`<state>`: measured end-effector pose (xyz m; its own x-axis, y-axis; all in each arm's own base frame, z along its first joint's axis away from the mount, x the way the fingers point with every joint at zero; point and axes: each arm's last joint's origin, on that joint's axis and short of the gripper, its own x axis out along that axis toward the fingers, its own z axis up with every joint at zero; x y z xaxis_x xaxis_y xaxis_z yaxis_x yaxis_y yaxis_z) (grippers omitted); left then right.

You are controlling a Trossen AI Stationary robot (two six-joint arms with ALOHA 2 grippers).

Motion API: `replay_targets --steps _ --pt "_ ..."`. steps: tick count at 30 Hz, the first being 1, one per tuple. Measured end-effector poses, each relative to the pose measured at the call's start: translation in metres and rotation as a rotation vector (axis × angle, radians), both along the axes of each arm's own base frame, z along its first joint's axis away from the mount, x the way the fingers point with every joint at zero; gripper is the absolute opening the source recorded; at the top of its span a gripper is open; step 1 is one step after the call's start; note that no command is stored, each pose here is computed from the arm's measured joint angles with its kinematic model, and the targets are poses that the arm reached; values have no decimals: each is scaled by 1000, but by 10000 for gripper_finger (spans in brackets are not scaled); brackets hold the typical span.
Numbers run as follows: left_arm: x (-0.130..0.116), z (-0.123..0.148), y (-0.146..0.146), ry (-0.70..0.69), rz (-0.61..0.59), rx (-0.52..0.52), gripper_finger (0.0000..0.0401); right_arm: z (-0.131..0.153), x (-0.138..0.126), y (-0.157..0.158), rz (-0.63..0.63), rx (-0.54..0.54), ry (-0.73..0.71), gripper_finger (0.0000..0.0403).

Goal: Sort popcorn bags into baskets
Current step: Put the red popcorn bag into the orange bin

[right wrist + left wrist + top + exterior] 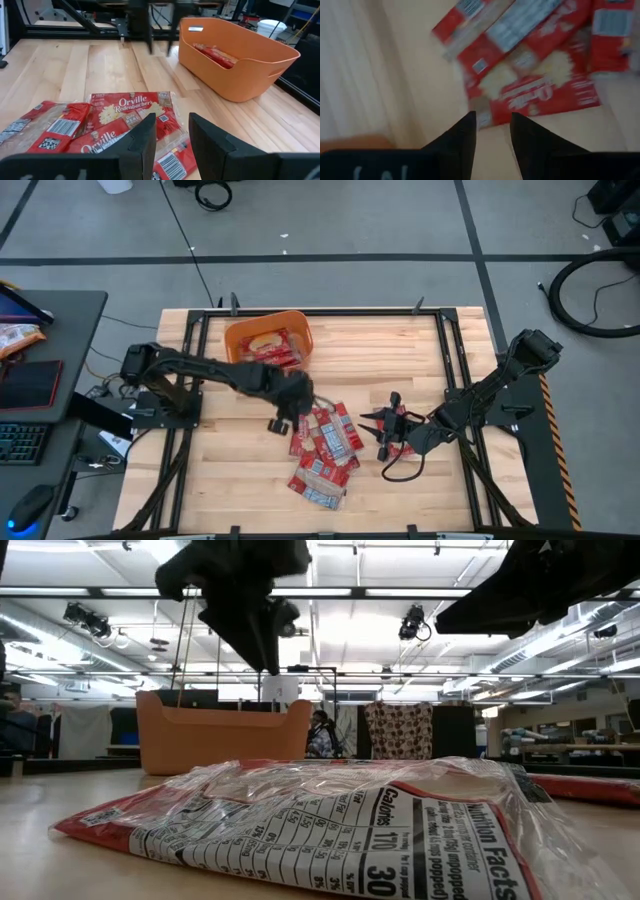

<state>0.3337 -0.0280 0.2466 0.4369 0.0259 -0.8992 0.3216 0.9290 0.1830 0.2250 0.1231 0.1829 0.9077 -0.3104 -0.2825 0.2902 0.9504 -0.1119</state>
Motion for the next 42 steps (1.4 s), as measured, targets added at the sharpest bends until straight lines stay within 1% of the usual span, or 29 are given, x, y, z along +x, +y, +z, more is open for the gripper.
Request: replay_targets --steps 4,6,10,17,20,23,26,28,32,33,35,37,40,42 --pt "5 -3 -25 -64 5 53 126 0 2 -3 -11 8 -2 121" --pt "9 -6 -38 -99 14 41 127 0 2 -3 -7 13 -3 121" --pt "11 -20 -59 -71 22 8 131 0 5 -3 -5 11 -11 121" --pt "19 -47 -81 -37 9 1 131 -4 11 -7 10 21 -8 121" --pt "21 -57 -89 -31 -9 32 131 -4 12 -7 10 23 -18 121" --pt "21 -66 -94 -5 -80 85 131 -4 13 -7 22 24 -14 121" --pt "18 -75 -95 55 -179 148 131 -4 13 -7 23 24 -13 121" --pt "14 -79 -93 120 -238 190 131 -4 13 -7 23 22 -13 121" --pt "11 -83 -85 198 -357 275 130 -4 13 -7 30 22 -11 120" --pt "12 -83 -84 194 -377 295 130 -4 13 -7 30 23 -12 120" --pt "14 -82 -79 181 -362 320 130 -4 13 -7 32 17 -13 120" --pt "19 -82 -72 156 -291 306 130 -4 13 -6 33 17 -14 120" --pt "24 -85 -57 170 -198 194 130 -3 13 -6 35 16 -19 120" --pt "26 -89 -48 179 -159 117 130 -3 13 -6 36 12 -18 120"
